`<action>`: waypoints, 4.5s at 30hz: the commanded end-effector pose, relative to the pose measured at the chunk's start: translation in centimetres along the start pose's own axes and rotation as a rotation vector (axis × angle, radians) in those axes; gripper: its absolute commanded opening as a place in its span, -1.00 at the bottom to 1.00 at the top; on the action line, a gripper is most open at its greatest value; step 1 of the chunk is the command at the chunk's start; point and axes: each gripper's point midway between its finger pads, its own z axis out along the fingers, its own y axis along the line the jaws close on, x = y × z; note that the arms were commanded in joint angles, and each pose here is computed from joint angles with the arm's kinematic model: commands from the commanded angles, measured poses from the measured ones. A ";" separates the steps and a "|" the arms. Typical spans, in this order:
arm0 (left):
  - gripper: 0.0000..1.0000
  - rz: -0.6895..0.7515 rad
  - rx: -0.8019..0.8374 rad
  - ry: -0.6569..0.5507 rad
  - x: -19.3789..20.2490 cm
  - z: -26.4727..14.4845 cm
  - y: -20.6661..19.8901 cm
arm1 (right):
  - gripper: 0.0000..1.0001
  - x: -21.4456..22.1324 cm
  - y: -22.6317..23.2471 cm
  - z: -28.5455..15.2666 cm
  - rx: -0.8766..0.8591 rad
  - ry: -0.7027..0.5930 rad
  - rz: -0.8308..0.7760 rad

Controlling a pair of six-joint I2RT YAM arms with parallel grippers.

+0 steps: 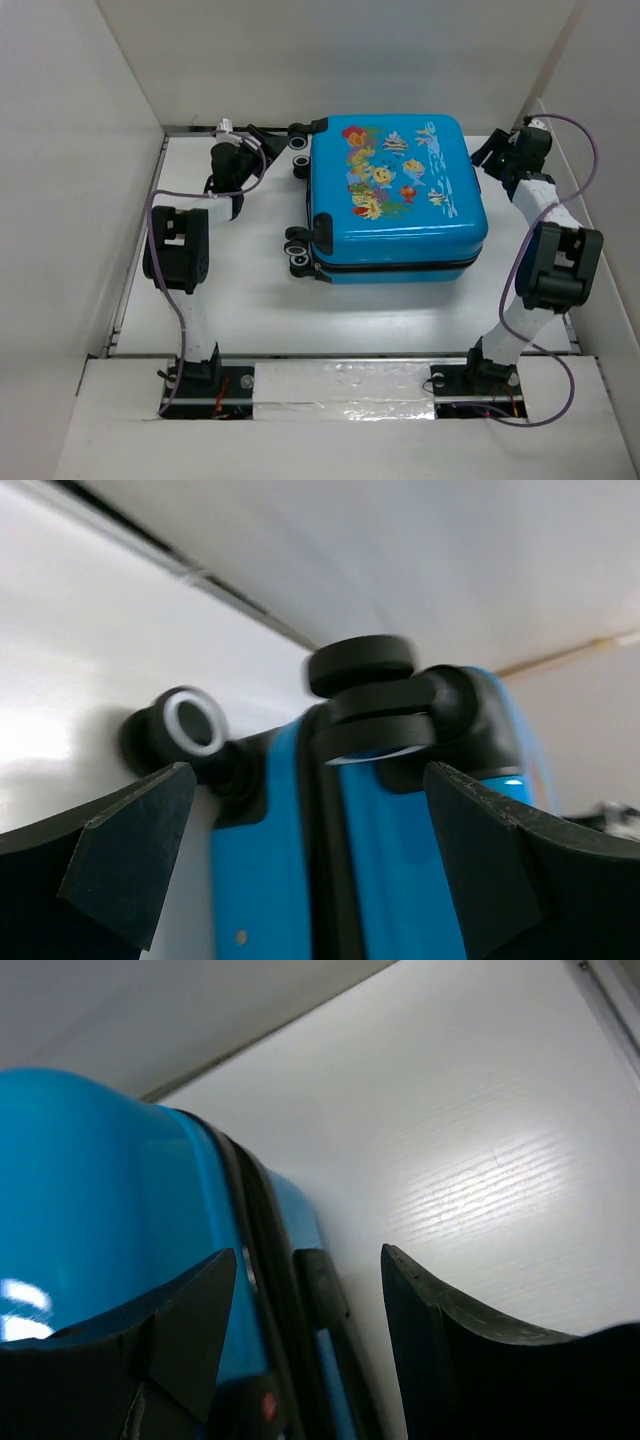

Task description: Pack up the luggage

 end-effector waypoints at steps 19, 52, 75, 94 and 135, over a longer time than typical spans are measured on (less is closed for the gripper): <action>0.98 -0.108 0.151 -0.259 -2.9 -10.3 -1.3 | 0.45 8.6 18.3 6.5 -0.496 0.361 -0.301; 0.98 -0.108 -0.024 -0.228 -9.7 -7.5 2.3 | 0.45 10.6 14.8 -15.2 -0.573 -0.031 -0.153; 0.59 -0.244 0.192 -0.219 -9.1 -3.7 0.6 | 0.09 20.0 7.2 -24.0 -0.383 0.079 -0.124; -1.00 -0.170 0.290 -0.326 -10.5 -6.3 -3.6 | -0.81 23.3 8.0 -26.3 -0.311 0.193 -0.089; -1.00 -0.061 0.076 -0.481 -0.1 -25.4 -2.8 | -0.42 16.3 16.9 -17.2 -0.633 0.024 -0.168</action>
